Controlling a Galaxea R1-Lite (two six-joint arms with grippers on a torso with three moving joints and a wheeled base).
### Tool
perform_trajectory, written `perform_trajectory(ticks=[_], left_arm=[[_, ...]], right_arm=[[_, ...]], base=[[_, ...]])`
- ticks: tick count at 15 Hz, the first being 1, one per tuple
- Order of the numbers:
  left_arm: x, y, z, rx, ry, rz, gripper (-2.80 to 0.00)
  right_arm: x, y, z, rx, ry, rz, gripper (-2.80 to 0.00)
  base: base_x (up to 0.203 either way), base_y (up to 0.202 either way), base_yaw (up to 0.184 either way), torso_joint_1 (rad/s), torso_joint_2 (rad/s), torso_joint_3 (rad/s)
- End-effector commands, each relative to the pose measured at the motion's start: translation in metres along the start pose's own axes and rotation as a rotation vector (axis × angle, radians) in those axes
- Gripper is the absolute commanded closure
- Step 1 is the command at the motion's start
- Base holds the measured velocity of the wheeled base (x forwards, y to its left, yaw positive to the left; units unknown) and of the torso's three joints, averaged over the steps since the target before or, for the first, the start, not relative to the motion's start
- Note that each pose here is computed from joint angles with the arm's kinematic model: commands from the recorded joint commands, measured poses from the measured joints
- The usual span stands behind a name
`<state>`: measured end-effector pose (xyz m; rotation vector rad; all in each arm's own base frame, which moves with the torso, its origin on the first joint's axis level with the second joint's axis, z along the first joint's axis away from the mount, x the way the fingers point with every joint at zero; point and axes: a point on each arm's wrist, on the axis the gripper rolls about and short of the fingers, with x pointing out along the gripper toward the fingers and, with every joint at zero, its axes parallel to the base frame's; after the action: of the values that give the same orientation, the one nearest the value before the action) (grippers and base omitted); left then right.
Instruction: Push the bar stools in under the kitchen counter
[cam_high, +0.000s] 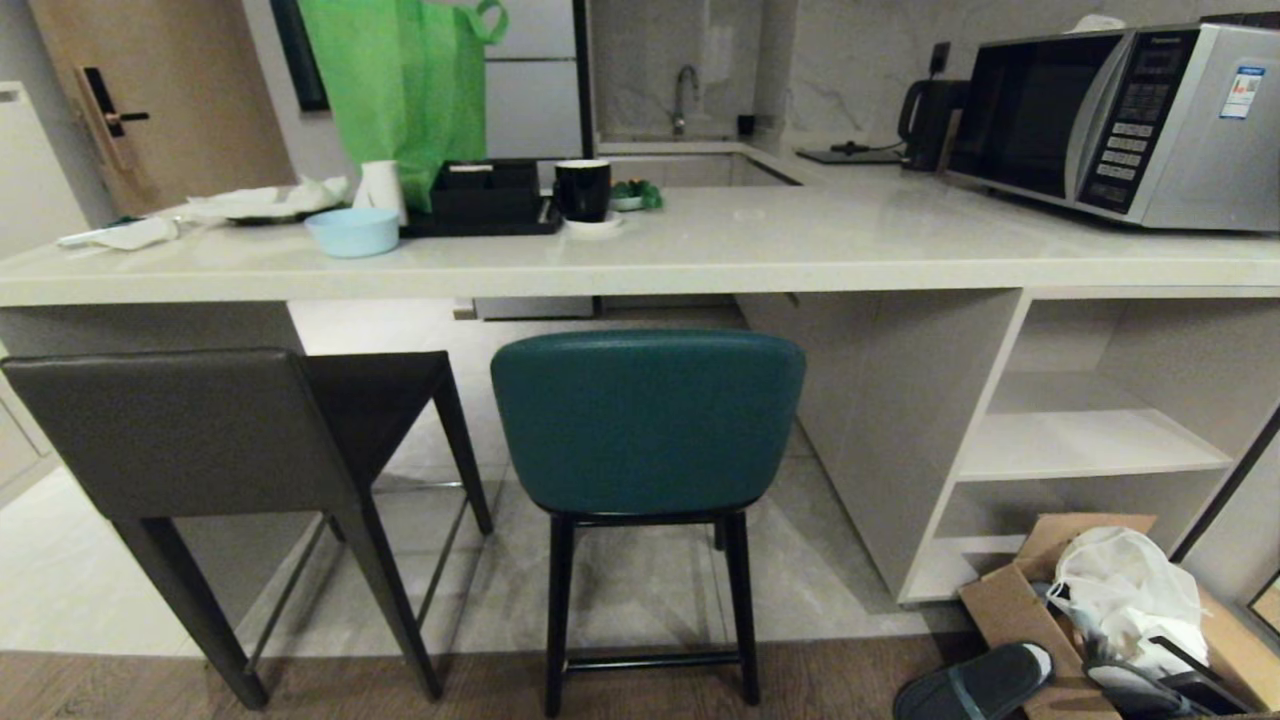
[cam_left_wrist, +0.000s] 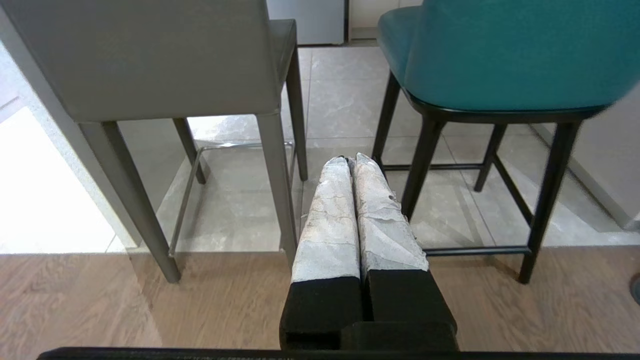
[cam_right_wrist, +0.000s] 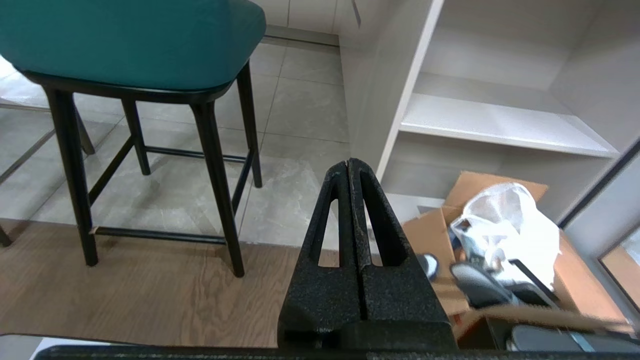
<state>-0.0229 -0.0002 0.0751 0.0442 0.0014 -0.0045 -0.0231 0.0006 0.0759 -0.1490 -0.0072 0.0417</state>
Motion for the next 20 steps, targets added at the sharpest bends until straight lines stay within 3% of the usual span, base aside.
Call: perform_trajectory(ticks=[1,9,20], left_arm=[[0.0004,0.0,-0.0008,-0.001,0.005,0.0,0.0],[0.0004,0.0001,-0.0003,-0.037,0.0,0.001,0.0],[0.0004,0.0,-0.0004,-0.037,0.001,0.0,0.0]], right_arm=[[0.0002,0.0,0.0,-0.001,0.002,0.001,0.0],[0.0002,0.0,-0.0001,0.009,0.004,0.003,0.0],[0.0002,-0.0001,0.0002,0.068,0.001,-0.001,0.0]], base=[[-0.092,0.0,-0.005,-0.009,0.0,0.005],[0.0,0.019,0.001,0.0,0.0,0.001],[0.0,0.195,0.0,0.002,0.0,0.001]])
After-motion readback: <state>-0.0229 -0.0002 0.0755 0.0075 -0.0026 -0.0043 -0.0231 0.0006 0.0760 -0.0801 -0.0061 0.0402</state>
